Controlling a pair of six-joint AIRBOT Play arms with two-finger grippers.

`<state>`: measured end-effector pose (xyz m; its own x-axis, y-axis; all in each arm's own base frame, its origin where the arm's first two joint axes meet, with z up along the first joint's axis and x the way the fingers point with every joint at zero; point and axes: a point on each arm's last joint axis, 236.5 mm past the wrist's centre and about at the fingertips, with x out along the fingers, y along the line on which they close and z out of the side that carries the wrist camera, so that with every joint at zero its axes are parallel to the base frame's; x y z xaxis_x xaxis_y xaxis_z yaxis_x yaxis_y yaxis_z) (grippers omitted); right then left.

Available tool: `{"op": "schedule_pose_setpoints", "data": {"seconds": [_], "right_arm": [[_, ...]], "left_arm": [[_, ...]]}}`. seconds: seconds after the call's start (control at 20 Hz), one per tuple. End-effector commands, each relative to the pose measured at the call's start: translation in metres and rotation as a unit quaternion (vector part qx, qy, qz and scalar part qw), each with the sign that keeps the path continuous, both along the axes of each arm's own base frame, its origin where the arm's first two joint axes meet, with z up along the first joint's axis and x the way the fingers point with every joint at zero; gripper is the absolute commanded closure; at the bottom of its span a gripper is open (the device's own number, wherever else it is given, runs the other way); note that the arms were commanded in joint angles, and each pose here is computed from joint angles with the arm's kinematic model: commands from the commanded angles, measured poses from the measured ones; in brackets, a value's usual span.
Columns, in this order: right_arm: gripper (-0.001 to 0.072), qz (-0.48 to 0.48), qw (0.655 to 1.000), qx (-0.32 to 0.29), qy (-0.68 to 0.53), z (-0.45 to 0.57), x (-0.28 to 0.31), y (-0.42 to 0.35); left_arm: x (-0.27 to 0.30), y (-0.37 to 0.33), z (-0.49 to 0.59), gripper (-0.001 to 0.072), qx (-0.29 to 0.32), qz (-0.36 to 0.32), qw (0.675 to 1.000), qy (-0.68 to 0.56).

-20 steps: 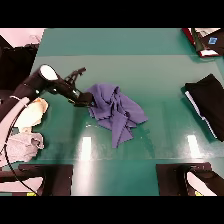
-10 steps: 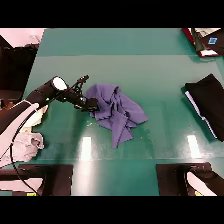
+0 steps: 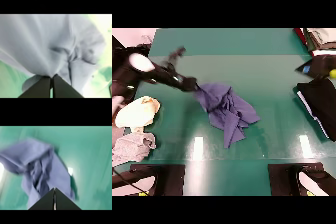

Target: Fold the shirts.

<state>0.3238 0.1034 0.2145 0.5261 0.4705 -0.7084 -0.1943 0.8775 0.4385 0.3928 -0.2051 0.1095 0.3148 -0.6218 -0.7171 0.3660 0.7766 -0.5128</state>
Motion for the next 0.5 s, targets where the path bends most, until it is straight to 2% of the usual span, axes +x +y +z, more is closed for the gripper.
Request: {"op": "schedule_pose_setpoints", "data": {"seconds": [0.0, 0.05, 0.1, 0.15, 0.35, 0.45], "right_arm": [[0.0678, 0.0, 0.995, 0.007, 0.098, -0.083, -0.014, 0.002], [0.0515, -0.005, 0.994, 0.009, 0.113, -0.105, -0.016, 0.001], [0.0241, -0.016, 0.991, 0.012, 0.129, -0.127, -0.017, 0.0], [0.0169, -0.025, 0.989, 0.018, 0.145, -0.148, -0.018, 0.001], [0.0169, 0.01, 0.975, 0.09, 0.204, -0.199, -0.019, 0.034], [0.0169, 0.021, 0.968, 0.107, 0.225, -0.22, -0.012, 0.05]], "left_arm": [[0.003, 0.051, 0.094, 0.0682, 0.049, 0.023, 0.99, -0.128], [0.001, 0.059, 0.109, 0.0682, 0.063, 0.03, 0.986, -0.151], [0.0, 0.066, 0.119, 0.0682, 0.08, 0.035, 0.982, -0.168], [-0.004, 0.067, 0.124, 0.0682, 0.082, 0.033, 0.981, -0.172], [-0.012, 0.068, 0.116, 0.0682, 0.09, 0.023, 0.984, -0.154], [-0.014, 0.068, 0.113, 0.0682, 0.092, 0.019, 0.985, -0.146]]}}
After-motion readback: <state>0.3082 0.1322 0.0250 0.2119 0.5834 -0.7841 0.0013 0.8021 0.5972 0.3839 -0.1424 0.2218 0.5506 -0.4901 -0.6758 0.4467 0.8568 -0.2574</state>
